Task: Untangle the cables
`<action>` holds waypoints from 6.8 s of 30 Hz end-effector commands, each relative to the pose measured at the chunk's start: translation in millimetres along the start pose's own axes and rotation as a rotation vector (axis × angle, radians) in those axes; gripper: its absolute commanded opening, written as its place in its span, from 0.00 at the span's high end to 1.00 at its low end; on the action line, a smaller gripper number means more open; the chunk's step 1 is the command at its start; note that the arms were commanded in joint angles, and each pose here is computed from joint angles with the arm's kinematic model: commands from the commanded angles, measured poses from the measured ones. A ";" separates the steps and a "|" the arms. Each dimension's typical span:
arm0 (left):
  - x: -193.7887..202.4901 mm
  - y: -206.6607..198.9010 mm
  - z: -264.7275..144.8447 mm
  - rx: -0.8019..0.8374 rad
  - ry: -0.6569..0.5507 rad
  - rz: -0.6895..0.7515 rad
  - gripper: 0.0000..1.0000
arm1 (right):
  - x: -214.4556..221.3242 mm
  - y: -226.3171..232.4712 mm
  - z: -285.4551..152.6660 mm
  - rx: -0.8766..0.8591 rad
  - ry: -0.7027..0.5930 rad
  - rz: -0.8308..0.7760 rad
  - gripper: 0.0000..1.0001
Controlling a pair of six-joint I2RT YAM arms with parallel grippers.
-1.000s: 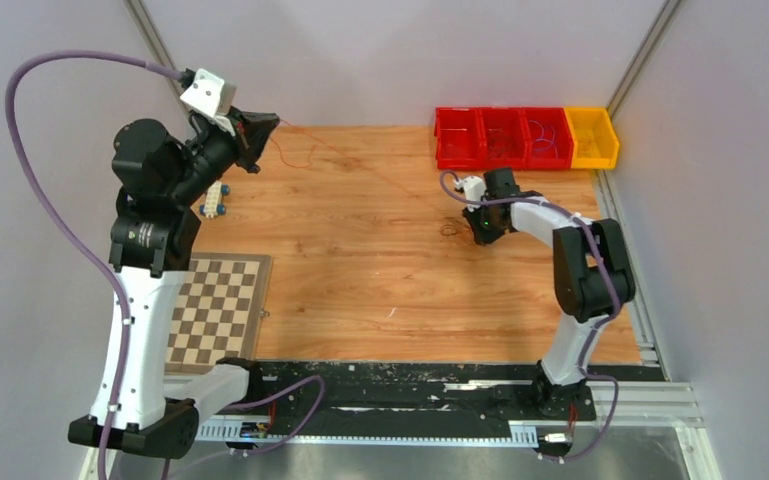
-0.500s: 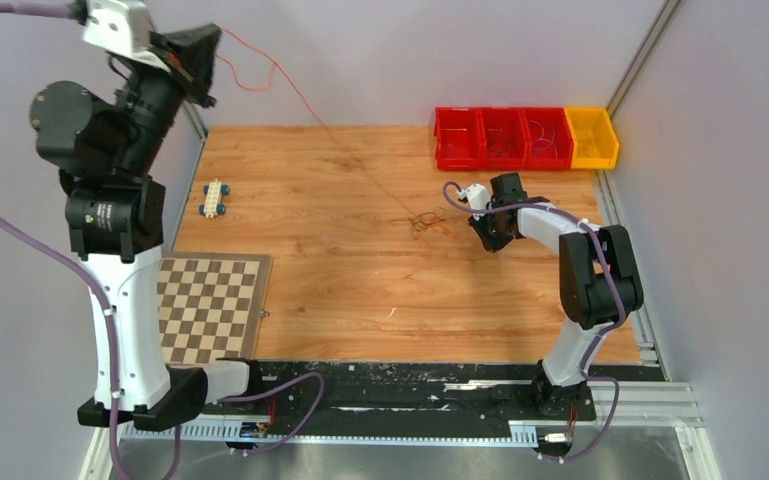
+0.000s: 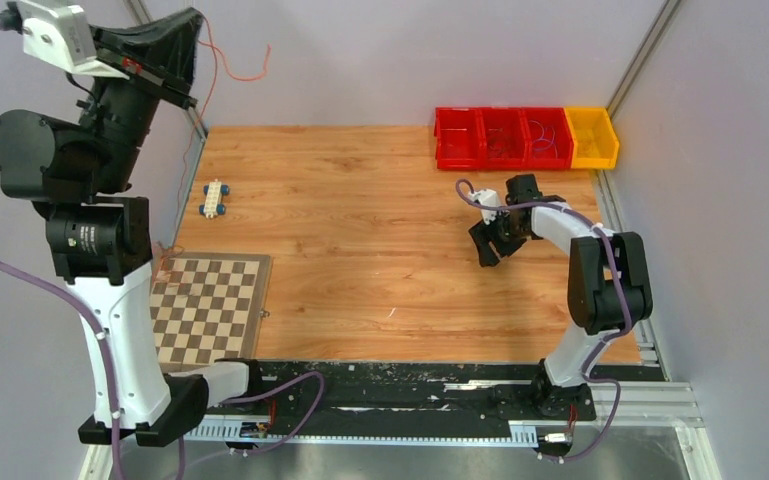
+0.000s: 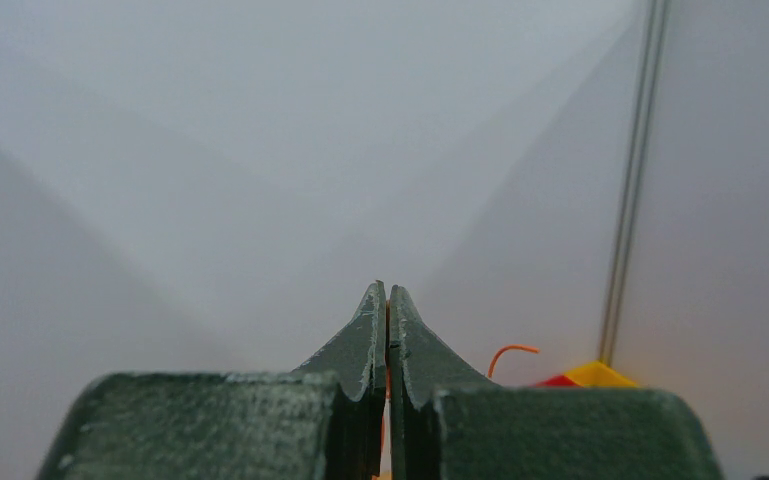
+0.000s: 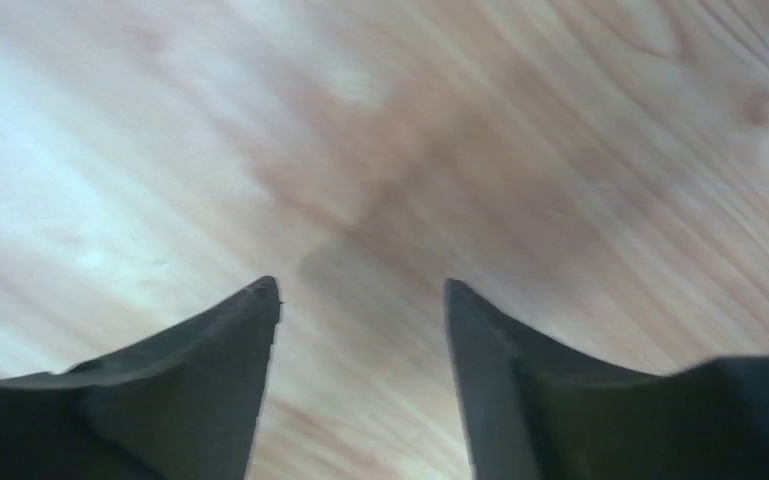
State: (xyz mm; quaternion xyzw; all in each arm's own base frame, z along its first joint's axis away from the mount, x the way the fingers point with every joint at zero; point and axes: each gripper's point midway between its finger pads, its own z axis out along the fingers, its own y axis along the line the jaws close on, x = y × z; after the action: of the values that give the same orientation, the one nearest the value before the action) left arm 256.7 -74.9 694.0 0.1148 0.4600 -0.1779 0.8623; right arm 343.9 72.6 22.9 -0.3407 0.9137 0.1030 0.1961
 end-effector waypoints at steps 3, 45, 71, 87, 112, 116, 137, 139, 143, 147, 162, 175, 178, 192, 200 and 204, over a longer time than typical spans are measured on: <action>8.3 -42.1 -6.3 0.223 0.012 -0.134 1.00 | -102.2 68.5 -74.4 -0.255 -0.344 -0.031 0.26; 268.7 -19.8 -76.9 0.045 0.656 -0.463 1.00 | -98.6 181.7 -32.1 -0.278 -0.413 -0.496 0.06; 75.3 36.5 -2.0 -0.022 0.202 -0.193 1.00 | -1.4 116.6 36.0 -0.110 -0.049 -0.526 0.93; 19.6 120.8 5.1 -0.252 0.023 -0.206 1.00 | 46.9 42.0 15.0 -0.089 0.023 -0.308 0.88; 16.0 -10.4 18.7 0.359 0.043 -0.403 1.00 | -140.9 134.9 -90.4 -0.423 -0.420 -0.198 0.25; 62.2 -27.3 19.9 0.399 0.129 -0.517 1.00 | -189.9 145.7 -136.3 -0.449 -0.552 -0.193 0.17; 152.5 -74.9 27.4 0.479 0.311 -0.759 1.00 | -264.0 246.8 -130.2 -0.599 -0.732 -0.451 0.12; 150.9 -73.7 26.9 0.472 0.309 -0.752 1.00 | -265.3 254.2 -122.3 -0.629 -0.717 -0.431 0.12; 150.0 -66.7 27.3 0.441 0.302 -0.746 1.00 | -262.1 269.2 -109.7 -0.662 -0.718 -0.404 0.10; 150.1 -63.4 27.5 0.422 0.302 -0.749 1.00 | -270.3 262.9 -106.2 -0.596 -0.801 -0.363 0.09; 148.0 -58.5 26.5 0.373 0.291 -0.740 1.00 | -284.2 309.8 -106.4 -0.733 -0.957 -0.392 0.20; 155.3 17.4 17.3 0.091 0.280 -0.612 1.00 | -260.0 300.4 -104.9 -0.719 -0.885 -0.349 1.00; 204.3 60.8 -14.9 -0.121 0.426 -0.444 1.00 | -269.6 276.9 -131.7 -0.658 -0.933 -0.326 1.00; 429.7 37.8 -185.0 -0.141 1.194 -0.560 1.00 | -336.3 190.4 -328.8 -0.627 -1.295 -0.139 1.00; 464.0 -86.6 -164.3 0.237 1.305 -0.622 1.00 | -359.6 196.2 -374.3 -0.740 -1.375 -0.058 1.00; 452.7 -133.4 -137.9 0.377 1.210 -0.710 1.00 | -361.3 200.2 -374.7 -0.785 -1.367 -0.021 1.00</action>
State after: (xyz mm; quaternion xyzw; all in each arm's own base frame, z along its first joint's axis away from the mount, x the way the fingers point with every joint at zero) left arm 326.8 -200.2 202.4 0.1508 0.8724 -0.3685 0.2835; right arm 359.9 313.3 498.0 -0.2788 0.5110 0.5717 0.5782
